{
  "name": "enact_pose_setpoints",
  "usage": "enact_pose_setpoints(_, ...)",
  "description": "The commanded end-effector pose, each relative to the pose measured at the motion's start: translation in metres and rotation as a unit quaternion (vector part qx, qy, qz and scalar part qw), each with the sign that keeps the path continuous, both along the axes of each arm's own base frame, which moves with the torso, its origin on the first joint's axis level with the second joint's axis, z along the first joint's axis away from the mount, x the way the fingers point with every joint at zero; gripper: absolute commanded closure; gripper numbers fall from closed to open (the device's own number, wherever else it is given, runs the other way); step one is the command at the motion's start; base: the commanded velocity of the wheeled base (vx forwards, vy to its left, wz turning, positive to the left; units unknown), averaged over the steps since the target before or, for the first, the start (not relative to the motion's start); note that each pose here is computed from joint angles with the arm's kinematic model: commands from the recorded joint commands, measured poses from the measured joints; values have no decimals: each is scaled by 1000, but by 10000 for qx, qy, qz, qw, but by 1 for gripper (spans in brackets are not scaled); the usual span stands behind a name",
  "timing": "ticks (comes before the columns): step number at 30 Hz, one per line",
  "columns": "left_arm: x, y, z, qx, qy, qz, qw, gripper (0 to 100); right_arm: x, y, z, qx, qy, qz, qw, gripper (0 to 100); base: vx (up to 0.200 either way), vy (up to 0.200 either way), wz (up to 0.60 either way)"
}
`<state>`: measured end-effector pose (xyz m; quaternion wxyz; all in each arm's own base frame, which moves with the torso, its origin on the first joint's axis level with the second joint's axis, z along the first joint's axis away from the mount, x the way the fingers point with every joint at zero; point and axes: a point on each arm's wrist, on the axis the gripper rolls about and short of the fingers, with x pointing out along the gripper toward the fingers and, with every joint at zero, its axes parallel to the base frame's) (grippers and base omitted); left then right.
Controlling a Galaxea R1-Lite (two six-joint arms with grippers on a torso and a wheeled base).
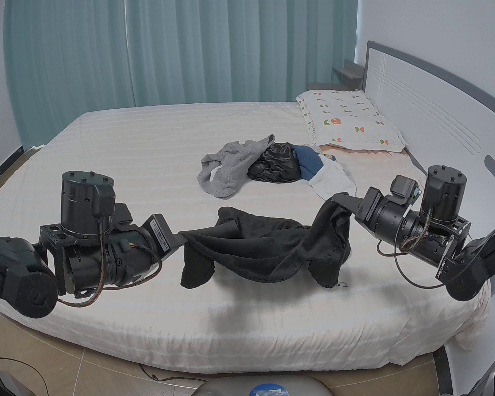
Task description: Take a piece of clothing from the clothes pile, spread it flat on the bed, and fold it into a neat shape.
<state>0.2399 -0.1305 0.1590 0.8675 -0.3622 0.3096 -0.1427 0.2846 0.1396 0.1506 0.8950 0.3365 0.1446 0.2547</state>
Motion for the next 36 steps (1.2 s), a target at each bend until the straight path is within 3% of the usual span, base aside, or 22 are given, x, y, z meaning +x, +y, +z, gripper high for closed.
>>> enact_pose_setpoints(1, -1, 3, 6, -104, -62, 39, 9999, 100, -4, 6, 2, -17, -52, -63, 10000, 100, 0, 200, 0)
enact_pose_setpoints(8, -2, 6, 10, -137, -132, 75, 9998, 100, -5, 8, 4, -16, -96, -77, 9999, 100, 0, 200, 0)
enact_pose_setpoints(16, -5, 14, 20, -220, -315, 178, 9991, 100, -3, 8, 8, -161, -259, -439, 9986, 100, 0, 200, 0)
enact_pose_setpoints(36, -7, 21, 28, -269, -455, 286, 9982, 100, -6, 5, 23, -59, -501, -482, 9976, 100, 0, 200, 0)
